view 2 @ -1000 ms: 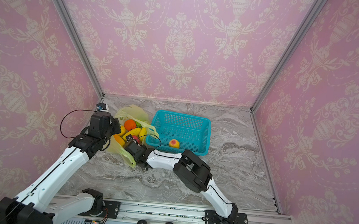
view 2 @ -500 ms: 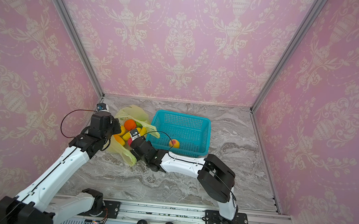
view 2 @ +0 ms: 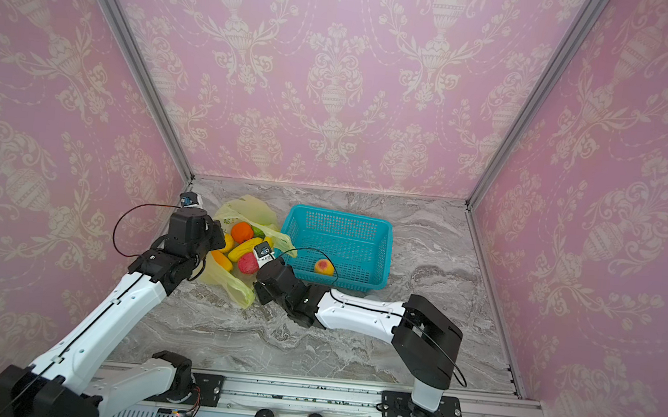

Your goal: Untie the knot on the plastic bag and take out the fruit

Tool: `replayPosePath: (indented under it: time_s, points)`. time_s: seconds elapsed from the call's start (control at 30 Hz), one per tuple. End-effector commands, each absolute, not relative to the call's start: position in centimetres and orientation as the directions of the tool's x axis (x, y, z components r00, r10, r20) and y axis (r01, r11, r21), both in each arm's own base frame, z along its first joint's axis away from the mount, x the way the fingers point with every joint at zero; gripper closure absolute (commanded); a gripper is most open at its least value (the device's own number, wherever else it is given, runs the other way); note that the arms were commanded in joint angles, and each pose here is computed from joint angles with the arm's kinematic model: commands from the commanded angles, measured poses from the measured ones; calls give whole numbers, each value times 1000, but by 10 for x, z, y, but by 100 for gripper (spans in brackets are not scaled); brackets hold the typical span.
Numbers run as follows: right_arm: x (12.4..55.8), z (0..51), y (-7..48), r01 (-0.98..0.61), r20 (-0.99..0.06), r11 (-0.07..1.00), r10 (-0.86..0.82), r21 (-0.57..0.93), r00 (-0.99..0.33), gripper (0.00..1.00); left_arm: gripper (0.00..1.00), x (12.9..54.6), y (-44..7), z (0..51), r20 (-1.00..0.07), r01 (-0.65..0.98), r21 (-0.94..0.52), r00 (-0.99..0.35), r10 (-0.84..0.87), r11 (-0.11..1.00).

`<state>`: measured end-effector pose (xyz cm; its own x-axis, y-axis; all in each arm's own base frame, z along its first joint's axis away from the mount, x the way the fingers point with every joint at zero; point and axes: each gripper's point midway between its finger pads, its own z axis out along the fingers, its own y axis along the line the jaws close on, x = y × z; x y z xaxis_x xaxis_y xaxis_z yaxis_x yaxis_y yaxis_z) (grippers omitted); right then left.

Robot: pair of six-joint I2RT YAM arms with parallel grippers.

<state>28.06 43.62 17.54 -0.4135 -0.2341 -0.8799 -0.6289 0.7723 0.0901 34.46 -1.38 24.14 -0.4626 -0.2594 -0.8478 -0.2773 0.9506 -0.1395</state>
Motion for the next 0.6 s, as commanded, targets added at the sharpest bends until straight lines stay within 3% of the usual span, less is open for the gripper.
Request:
replayPosePath:
  time_s: [0.0,0.1,0.4,0.57]
  points:
    - [283,176,442,-628,-889,773,-223,88,-400,66,100,340,-8,232,-837,-306,-125,-479,-266,944]
    - [293,162,459,-626,-877,778,-259,59,-404,50,100,339,-8,232,-838,-304,-126,-477,-265,944]
    - [338,109,505,-596,-821,801,-374,-52,-432,21,100,338,-9,234,-840,-300,-130,-473,-266,945]
    - [345,83,518,-600,-792,799,-390,-38,-470,10,100,338,-9,236,-842,-298,-133,-469,-266,945]
